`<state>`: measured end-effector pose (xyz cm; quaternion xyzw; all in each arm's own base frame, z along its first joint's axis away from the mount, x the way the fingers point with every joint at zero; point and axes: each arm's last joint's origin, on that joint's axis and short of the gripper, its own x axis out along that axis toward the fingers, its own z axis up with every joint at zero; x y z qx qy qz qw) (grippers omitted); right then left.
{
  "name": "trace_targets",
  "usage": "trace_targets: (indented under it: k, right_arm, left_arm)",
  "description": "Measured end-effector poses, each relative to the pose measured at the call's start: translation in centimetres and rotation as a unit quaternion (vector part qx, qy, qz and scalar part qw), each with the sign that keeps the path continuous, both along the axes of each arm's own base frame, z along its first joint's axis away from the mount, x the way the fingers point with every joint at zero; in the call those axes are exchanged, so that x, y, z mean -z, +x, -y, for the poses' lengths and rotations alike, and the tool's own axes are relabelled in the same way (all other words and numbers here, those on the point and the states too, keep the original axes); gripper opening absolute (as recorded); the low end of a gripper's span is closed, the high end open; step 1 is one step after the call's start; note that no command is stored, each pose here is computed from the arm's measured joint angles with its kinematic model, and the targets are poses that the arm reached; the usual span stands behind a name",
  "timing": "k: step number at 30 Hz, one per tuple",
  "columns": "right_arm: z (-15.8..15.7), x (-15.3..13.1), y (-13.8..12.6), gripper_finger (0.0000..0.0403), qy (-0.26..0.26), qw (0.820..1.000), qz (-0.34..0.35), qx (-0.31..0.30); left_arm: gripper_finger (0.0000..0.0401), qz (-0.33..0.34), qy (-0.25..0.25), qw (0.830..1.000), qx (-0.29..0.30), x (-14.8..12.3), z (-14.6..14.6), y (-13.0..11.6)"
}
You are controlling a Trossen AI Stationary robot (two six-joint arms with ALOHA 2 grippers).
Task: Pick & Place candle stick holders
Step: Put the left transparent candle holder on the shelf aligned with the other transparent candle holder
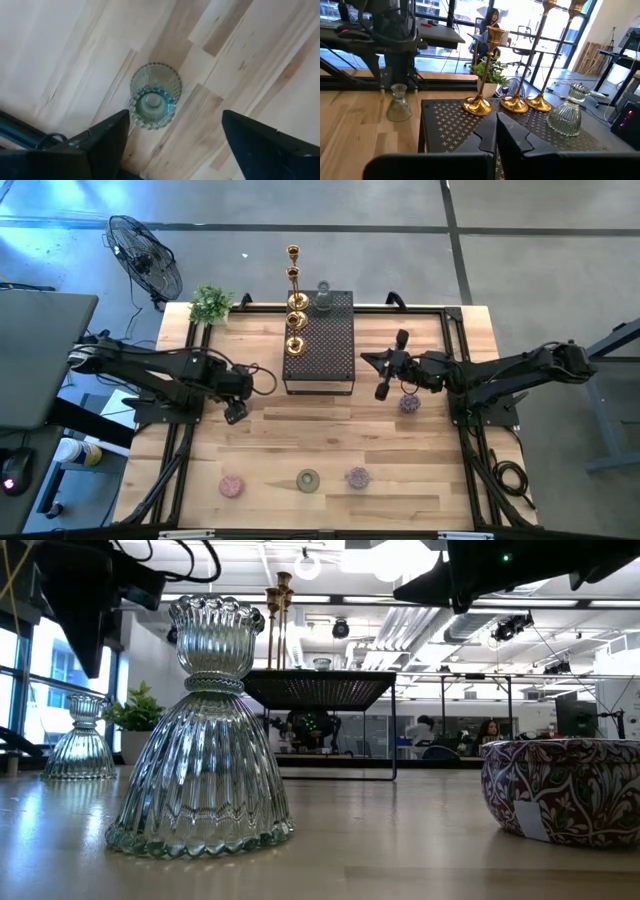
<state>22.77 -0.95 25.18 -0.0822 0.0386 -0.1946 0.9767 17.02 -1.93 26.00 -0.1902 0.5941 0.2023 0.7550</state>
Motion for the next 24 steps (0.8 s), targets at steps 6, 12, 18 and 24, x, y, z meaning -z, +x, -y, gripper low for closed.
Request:
trace_targets:
  k: [6,12,18,24]
  right_arm:
    - [-0.1,0.0,0.0,0.0002,0.0,1.0,0.0,-0.013]
    - [-0.1,0.0,0.0,0.0002,-0.003,1.0,-0.001,-0.015]
    - [-0.1,0.0,0.0,0.0001,-0.003,1.0,-0.001,-0.015]
    - [-0.1,0.0,0.0,0.0001,-0.004,1.0,-0.001,-0.015]
  left_arm:
    - [0.0321,-0.014,0.016,1.0,-0.016,0.3,-0.8,0.1]
    - [0.0321,-0.026,0.01,0.999,-0.027,2.0,-2.3,0.0]
    - [0.0316,-0.02,-0.024,0.999,-0.01,3.3,-2.6,0.1]
    - [0.0267,-0.033,-0.029,0.999,-0.01,4.0,-2.5,-0.2]
